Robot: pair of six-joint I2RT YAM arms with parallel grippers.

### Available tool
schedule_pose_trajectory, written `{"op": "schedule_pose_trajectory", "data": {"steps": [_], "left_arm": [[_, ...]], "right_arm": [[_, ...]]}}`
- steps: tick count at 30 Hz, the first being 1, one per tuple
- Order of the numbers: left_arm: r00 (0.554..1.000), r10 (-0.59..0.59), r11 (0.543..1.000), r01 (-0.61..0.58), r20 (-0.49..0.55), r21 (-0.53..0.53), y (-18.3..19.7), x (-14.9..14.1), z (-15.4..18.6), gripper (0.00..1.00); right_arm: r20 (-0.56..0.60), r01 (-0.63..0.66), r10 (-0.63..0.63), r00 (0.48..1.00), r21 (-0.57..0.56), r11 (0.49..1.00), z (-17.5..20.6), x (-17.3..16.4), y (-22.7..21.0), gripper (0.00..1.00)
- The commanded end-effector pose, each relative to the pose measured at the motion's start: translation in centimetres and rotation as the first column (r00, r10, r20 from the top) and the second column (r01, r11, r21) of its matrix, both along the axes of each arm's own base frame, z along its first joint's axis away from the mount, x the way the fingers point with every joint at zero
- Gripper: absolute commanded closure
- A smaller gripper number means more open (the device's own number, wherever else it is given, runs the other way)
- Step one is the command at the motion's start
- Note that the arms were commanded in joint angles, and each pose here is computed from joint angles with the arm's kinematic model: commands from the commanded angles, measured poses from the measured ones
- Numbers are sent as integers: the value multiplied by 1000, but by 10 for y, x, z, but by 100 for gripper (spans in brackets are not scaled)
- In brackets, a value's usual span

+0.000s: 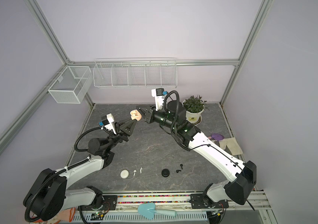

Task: Insert wireless bluetooth earbuds into charging case
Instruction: Insert the wireless bluetooth earbud into the charging case.

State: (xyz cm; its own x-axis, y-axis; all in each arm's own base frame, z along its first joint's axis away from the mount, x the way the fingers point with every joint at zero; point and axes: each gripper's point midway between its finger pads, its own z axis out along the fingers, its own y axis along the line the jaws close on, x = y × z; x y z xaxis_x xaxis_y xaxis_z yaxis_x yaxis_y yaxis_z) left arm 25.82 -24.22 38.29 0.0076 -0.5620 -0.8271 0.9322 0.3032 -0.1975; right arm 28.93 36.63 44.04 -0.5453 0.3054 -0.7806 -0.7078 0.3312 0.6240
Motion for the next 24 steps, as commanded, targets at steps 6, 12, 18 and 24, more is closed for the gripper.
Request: {"op": "schedule_pose_trajectory", "data": {"steps": [6,12,18,24], "left_arm": [[998,18,999,-16,58,-29,6,-8,13,100],[998,17,999,-15,60,-29,6,-8,14,100],[998,18,1000,-16,58,-27,6,-8,13,100],[998,17,999,-15,60,-28,6,-8,13,100]], "right_arm": [[-44,-17,16,999,-10,1000,-10,-6,0,87],[-51,-20,19,999,-17,1000,-13,-7,1,87],[-53,-27,26,998,-22,999,-15,-9,2,87],[-58,-23,21,998,-34,999,-18,-10,2,86]]}}
